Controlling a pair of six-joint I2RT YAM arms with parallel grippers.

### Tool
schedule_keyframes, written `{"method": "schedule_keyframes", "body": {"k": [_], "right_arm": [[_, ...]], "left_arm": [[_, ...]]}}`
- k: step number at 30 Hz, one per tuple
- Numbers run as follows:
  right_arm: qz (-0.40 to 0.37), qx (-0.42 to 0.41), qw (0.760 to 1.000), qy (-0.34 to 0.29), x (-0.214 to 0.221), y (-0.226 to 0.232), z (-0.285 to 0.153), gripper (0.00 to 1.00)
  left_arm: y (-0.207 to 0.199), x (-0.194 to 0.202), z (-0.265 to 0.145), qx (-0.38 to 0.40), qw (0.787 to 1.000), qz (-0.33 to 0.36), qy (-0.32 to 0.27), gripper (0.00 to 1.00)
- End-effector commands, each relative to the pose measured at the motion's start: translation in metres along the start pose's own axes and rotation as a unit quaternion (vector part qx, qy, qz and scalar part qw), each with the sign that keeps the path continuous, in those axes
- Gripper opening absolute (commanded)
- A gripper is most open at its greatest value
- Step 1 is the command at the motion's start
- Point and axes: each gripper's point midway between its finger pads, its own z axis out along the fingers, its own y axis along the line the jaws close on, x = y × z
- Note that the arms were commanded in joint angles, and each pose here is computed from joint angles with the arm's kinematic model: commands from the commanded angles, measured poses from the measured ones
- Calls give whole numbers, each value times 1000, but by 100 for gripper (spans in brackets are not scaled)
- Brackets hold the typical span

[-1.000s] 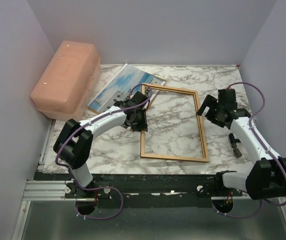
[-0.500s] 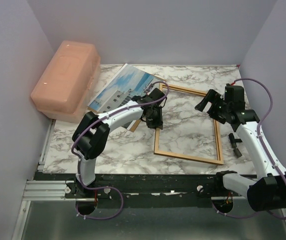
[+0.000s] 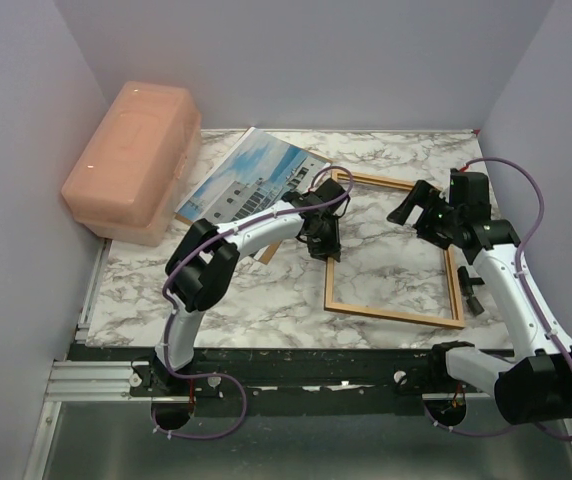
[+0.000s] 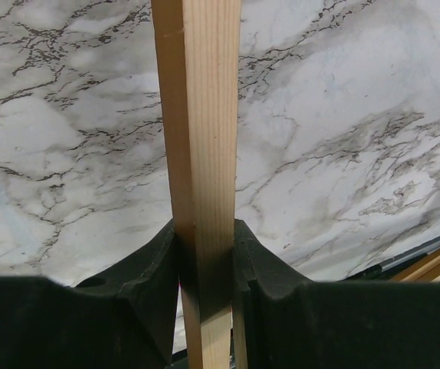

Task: Put the photo into the frame

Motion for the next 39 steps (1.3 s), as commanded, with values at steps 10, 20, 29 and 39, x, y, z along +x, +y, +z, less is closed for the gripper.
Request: {"method": "schedule_keyframes", "body": {"k": [10,20,29,39], "right_arm": [[3,-17,1000,20,15,-2,2,100],[-11,-17,997,80,55,-20,22,100],[-2,-26,988,150,96,-26,47,99],[-46,-17,977,206,146,4,76,90]], "left_arm": [[-3,20,-7,9,999,-11,51,45],[6,19,-22,-2,999,-1,36,64],[23,12,-83,64,996,19,-60,82],[50,10,-135,185,973,-25,-139,83]]}}
